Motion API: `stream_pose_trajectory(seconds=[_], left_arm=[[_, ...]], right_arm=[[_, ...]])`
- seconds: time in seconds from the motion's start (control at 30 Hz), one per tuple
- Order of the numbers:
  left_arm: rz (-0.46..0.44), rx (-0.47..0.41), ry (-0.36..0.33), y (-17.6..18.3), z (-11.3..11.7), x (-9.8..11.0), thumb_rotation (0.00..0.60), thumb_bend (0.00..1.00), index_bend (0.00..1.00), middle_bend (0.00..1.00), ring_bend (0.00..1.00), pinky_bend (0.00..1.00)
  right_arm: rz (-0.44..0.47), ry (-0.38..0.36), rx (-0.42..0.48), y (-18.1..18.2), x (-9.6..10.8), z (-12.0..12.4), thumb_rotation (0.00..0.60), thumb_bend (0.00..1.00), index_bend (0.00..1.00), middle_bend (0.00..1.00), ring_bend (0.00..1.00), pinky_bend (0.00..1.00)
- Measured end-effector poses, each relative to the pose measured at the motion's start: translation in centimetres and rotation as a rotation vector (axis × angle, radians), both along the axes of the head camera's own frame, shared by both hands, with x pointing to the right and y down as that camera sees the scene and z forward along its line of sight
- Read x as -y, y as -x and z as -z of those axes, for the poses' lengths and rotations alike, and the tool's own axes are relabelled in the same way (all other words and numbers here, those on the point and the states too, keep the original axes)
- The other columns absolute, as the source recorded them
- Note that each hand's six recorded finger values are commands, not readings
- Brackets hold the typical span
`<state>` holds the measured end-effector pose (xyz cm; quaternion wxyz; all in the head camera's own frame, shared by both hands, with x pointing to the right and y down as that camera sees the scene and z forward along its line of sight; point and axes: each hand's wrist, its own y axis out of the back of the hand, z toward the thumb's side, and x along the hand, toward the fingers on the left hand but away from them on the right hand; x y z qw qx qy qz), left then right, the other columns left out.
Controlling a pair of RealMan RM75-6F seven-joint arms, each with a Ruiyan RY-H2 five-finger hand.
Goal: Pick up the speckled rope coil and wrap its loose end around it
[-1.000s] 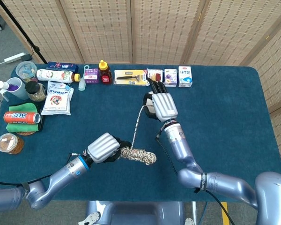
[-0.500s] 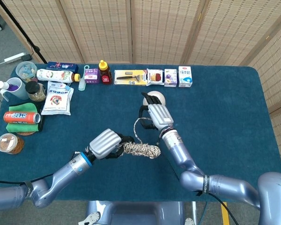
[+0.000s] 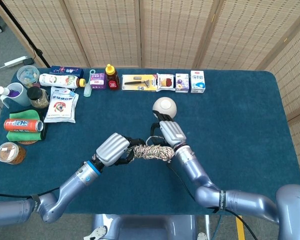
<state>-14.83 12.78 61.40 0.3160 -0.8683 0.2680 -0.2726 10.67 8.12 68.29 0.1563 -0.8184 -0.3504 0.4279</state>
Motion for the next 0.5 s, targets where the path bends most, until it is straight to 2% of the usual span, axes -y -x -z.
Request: stream_pose_trajectory(seconds=[0.1,0.2,0.23,0.27,0.33,0.5], left_arm=[[0.008,-0.003,-0.003,0.0,0.1,-0.1,0.6,0.65,0.81,0.6,0.59,0.68],[0.013,-0.006,-0.002,0.0,0.1,-0.2,0.6,0.65,0.81,0.6,0.59,0.68],[0.014,-0.008,-0.001,0.0,0.2,-0.3,0.6,0.65,0.81,0.6,0.59,0.68],[0.015,-0.008,0.0,0.1,0.2,-0.3,0.6,0.65,0.81,0.6,0.59,0.68],[0.016,-0.007,0.002,0.1,0.3,-0.5,0.6,0.65,0.81,0.6,0.59,0.68],[0.015,-0.006,0.0,0.2,0.9,-0.9,0.6,0.65,0.81,0.6,0.59,0.68]], right_arm=[[0.001,0.03,0.017,0.0,-0.5,-0.3,0.6,0.49,0.66,0.0,0.0,0.0],[0.017,0.055,0.031,0.1,-0.9,-0.4,0.6,0.45,0.33,0.0,0.0,0.0],[0.029,0.06,0.03,0.1,-1.0,-0.4,0.6,0.38,0.18,0.0,0.0,0.0],[0.046,0.067,0.023,-0.1,-1.1,-0.4,0.6,0.3,0.07,0.0,0.0,0.0],[0.071,0.073,0.007,-0.6,-1.2,-0.4,0.6,0.19,0.0,0.0,0.0,0.0],[0.087,0.082,-0.014,-2.2,-1.5,0.1,0.6,0.08,0.0,0.0,0.0,0.0]])
